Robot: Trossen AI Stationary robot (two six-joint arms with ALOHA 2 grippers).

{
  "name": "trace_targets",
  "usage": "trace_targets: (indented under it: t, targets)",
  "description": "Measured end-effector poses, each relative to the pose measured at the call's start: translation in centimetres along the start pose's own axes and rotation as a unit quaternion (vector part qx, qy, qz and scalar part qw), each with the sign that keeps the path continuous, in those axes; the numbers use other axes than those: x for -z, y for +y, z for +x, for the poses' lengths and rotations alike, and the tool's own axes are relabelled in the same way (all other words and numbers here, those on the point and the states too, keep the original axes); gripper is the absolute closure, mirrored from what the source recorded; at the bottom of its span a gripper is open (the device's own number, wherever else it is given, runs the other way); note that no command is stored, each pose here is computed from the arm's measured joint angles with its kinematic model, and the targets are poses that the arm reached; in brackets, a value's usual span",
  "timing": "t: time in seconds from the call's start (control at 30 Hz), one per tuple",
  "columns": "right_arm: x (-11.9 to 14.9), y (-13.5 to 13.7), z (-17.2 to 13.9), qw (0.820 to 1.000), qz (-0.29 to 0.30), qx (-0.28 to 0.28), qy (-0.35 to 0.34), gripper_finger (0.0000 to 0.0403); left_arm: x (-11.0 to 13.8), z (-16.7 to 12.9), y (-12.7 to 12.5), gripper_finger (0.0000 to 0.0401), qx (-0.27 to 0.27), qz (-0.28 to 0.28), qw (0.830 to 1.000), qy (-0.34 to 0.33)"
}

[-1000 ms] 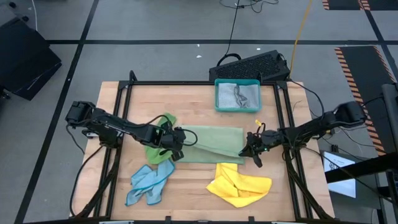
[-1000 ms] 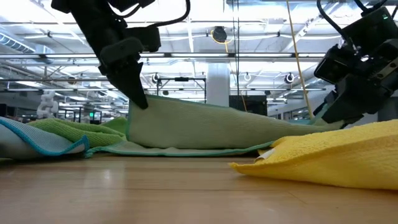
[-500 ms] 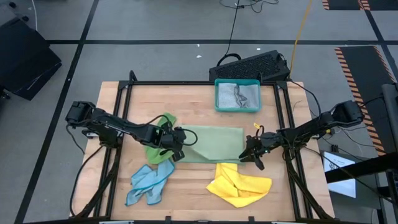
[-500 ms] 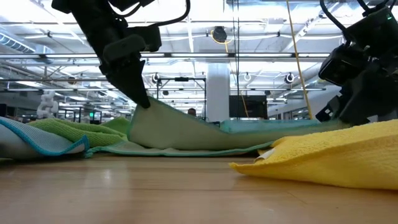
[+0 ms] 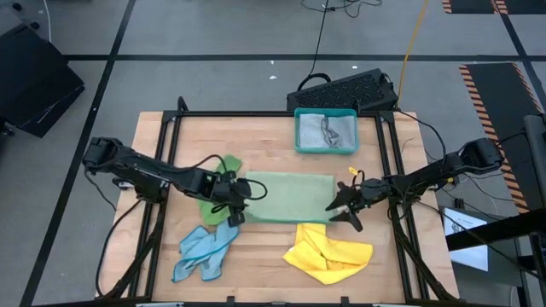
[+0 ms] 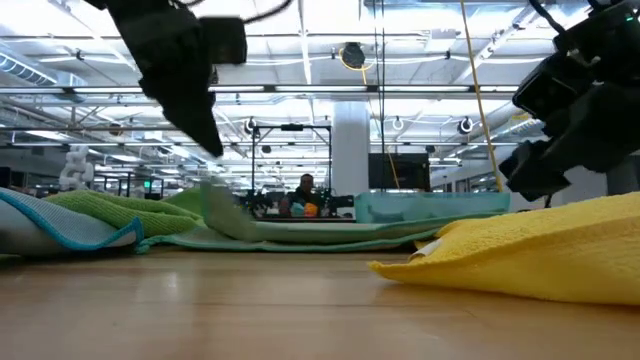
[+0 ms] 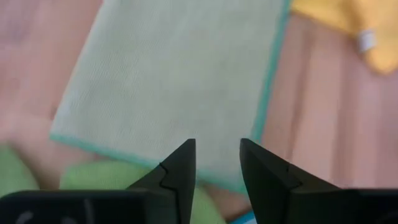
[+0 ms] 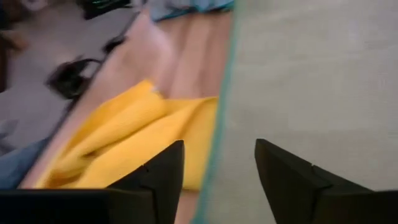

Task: Fold microfiber towels
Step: Fold the light green microfiber cloth

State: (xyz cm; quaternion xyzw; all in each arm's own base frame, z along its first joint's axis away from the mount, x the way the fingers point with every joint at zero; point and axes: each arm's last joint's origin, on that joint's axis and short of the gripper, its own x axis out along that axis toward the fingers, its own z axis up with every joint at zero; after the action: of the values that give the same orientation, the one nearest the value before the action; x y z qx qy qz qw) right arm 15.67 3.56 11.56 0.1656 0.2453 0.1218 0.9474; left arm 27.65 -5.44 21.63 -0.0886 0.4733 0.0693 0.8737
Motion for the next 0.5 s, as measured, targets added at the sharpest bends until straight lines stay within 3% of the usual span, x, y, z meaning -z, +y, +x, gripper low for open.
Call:
trace_targets:
  t: [0.2, 0.33, 0.5]
  targets:
    - [-0.1, -0.1, 0.2, 1.0, -0.017, 0.014, -0.014, 0.0282, -1.4, -0.6, -0.7, 0.0274, -0.005, 0.028, 0.995, -0.092]
    - [-0.4, 0.0, 0.2, 0.999, -0.032, 0.009, -0.029, 0.0328, -1.3, 0.8, -0.9, 0.0274, -0.012, 0.01, 0.996, -0.082]
    - [-0.5, -0.1, 0.2, 0.998, -0.036, 0.039, -0.04, 0.0368, -0.7, 3.5, -1.0, 0.0274, -0.045, -0.056, 0.996, -0.058]
